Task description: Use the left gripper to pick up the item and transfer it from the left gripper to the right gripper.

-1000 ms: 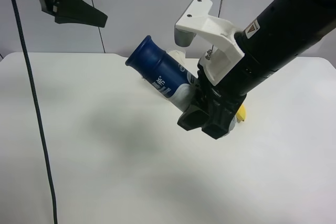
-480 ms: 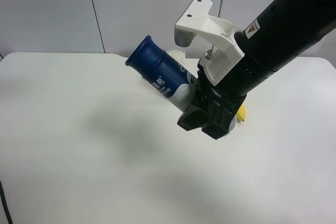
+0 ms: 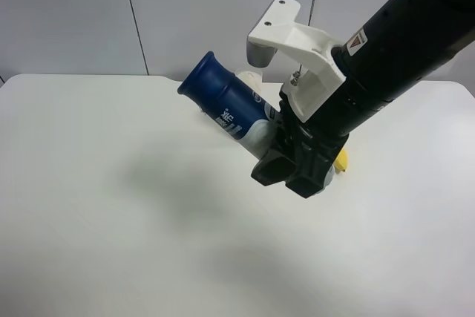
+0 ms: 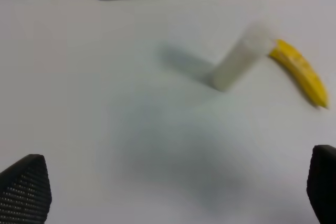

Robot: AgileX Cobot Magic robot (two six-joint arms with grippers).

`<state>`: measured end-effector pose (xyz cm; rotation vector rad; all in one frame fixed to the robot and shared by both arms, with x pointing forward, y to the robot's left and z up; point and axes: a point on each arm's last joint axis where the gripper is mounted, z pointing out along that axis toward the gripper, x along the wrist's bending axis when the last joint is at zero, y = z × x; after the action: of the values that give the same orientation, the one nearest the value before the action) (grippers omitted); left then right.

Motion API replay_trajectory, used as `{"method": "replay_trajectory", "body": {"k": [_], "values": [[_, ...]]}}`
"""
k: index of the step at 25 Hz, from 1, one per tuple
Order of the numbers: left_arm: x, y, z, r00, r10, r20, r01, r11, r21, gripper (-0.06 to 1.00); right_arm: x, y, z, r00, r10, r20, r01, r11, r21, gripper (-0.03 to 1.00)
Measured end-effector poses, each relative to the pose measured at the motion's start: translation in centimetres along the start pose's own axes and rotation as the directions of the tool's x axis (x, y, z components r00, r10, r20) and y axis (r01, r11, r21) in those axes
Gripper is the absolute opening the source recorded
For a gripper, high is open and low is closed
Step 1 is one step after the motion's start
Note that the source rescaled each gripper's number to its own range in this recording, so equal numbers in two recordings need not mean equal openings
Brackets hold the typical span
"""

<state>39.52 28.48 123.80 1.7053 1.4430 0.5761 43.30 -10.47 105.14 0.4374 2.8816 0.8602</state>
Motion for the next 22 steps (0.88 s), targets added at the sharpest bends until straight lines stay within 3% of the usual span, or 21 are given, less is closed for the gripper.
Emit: {"method": "replay_trajectory", "body": {"k": [6,17,22], "values": [[-0.7,-3.6,-5.0,0.984,0.007,-0.176,-0.024,0.995,-0.095,0.99,0.0,0.0,0.0,1.0,0.0,0.0,0.0,1.0,0.0,0.0],[-0.8,-17.3,-5.1,0.956,0.032,-0.291,-0.053,0.996,-0.065,0.99,0.0,0.0,0.0,1.0,0.0,0.0,0.0,1.0,0.0,0.0],[-0.8,-21.5,-4.3,0.951,0.039,-0.307,-0.067,0.994,-0.082,0.99,0.0,0.0,0.0,1.0,0.0,0.0,0.0,1.0,0.0,0.0]]}}
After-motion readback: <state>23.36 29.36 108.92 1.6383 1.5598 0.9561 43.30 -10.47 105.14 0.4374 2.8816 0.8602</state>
